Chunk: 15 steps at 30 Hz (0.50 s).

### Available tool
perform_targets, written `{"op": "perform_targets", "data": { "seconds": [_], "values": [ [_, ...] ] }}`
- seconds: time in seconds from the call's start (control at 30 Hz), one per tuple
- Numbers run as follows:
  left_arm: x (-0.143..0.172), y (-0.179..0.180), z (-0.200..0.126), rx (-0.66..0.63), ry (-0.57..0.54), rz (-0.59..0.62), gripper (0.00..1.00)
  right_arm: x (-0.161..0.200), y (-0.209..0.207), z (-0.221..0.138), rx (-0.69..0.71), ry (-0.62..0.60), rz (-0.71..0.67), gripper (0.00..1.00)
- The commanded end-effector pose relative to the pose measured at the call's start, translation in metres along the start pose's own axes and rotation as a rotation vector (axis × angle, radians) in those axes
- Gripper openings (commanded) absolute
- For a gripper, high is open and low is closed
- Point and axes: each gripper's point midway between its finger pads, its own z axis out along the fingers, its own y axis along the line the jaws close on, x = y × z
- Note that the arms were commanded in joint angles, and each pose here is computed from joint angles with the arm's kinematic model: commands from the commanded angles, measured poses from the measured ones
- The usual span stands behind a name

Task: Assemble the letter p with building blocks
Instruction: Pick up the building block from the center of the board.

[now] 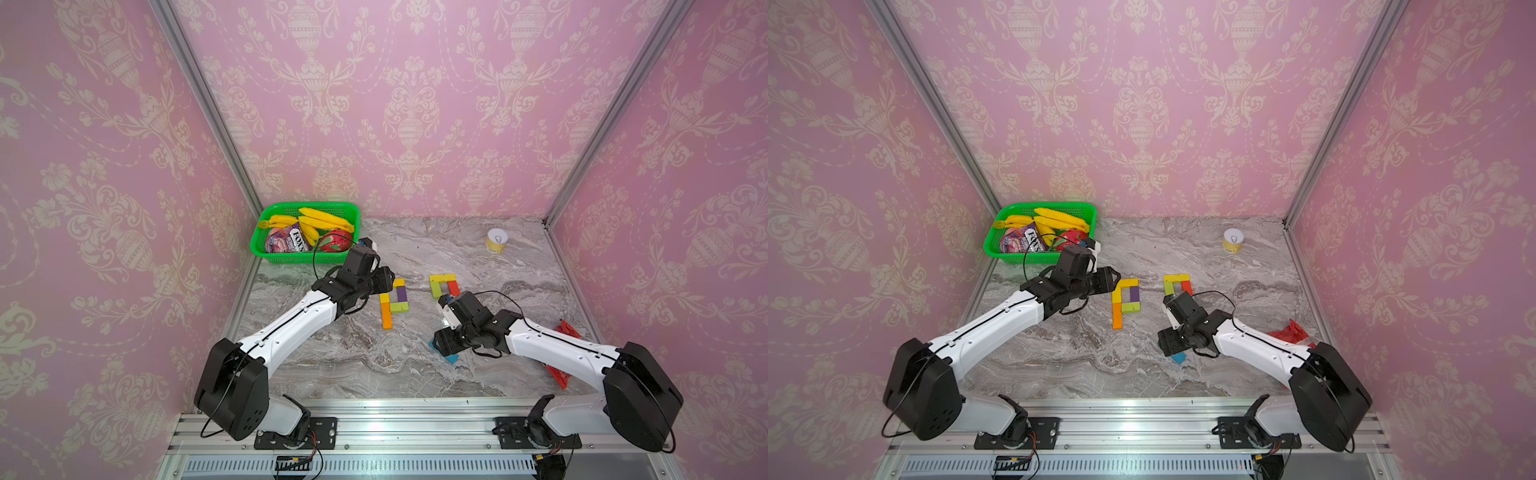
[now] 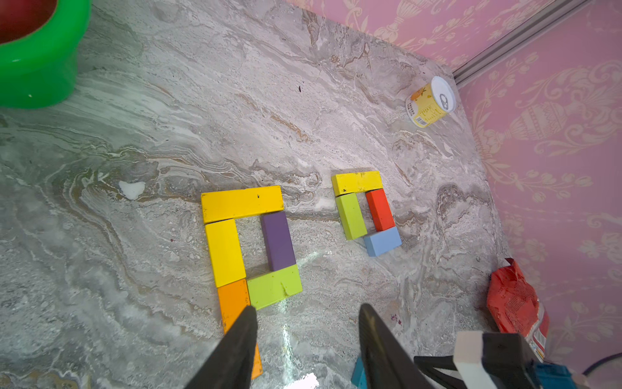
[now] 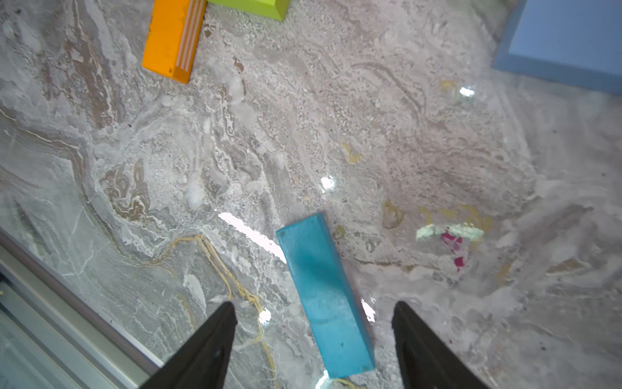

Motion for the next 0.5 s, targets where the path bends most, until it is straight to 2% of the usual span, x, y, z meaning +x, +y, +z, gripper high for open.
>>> {"op": "perform_targets", "data": {
  "seconds": [0.0,0.2,0.47],
  "values": [
    [0.005,0.0,-0.007,0.029,0.015,-0.015,0.52,0.02,-0.016,0.015,0.104,0.076,0.004,0.74],
    [0.007,0.002,-0.009,0.033,0.012,-0.021,0.52,0.025,-0.017,0.023,0.15,0.086,0.007,0.67],
    [0.007,0.007,0.0,0.018,0.029,-0.021,0.52,0.036,-0.029,0.029,0.256,0.186,-0.06,0.44]
  ]
}}
